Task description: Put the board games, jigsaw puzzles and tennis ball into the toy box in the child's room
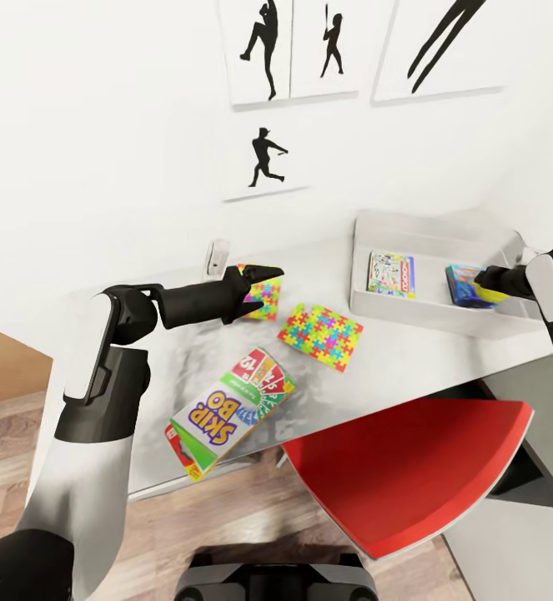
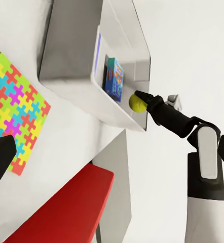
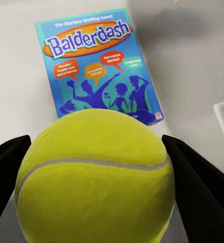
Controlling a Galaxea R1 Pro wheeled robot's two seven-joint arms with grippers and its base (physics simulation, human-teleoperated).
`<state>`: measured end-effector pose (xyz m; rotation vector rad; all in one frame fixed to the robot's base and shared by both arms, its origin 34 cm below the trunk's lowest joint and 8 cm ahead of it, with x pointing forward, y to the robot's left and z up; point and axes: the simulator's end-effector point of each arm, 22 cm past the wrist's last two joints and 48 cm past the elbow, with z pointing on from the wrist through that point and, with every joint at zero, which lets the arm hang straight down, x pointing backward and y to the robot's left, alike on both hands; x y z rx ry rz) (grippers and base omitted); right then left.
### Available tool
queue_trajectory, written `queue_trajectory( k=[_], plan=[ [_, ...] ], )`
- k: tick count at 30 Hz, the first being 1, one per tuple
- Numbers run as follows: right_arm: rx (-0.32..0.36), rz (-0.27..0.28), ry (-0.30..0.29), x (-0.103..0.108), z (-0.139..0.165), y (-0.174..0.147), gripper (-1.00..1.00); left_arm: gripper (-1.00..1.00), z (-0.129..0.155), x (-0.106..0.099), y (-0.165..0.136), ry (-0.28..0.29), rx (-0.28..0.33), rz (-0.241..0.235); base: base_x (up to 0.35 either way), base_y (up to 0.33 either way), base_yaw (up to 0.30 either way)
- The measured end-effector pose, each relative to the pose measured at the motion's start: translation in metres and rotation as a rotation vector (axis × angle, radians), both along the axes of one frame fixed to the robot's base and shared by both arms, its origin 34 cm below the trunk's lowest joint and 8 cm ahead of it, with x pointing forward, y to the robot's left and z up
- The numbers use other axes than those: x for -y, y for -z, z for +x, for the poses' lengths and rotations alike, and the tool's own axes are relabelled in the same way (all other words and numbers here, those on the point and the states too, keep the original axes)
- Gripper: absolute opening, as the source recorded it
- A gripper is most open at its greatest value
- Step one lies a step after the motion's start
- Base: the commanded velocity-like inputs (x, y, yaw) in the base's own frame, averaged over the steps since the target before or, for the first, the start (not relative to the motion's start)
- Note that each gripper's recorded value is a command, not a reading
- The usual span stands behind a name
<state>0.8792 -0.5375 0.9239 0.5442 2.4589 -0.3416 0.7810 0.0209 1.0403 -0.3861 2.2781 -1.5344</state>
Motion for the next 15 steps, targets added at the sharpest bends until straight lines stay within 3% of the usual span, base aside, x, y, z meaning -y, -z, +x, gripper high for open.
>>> queue_trajectory(
  k=[8,15],
  plan=[
    [0.0,-0.004,-0.002,0.0001,0.0003,-0.0002,-1.0,1.0,0.0007,0.0002,-0.0011,0.0,0.002,-0.001,0.0,0.0,-0.158],
    [0.001,-0.004,-0.004,-0.0006,0.0008,-0.0005,-1.0,1.0,0.001,0.0003,-0.0018,0.0,0.004,-0.001,0.0,0.0,-0.058]
  ],
)
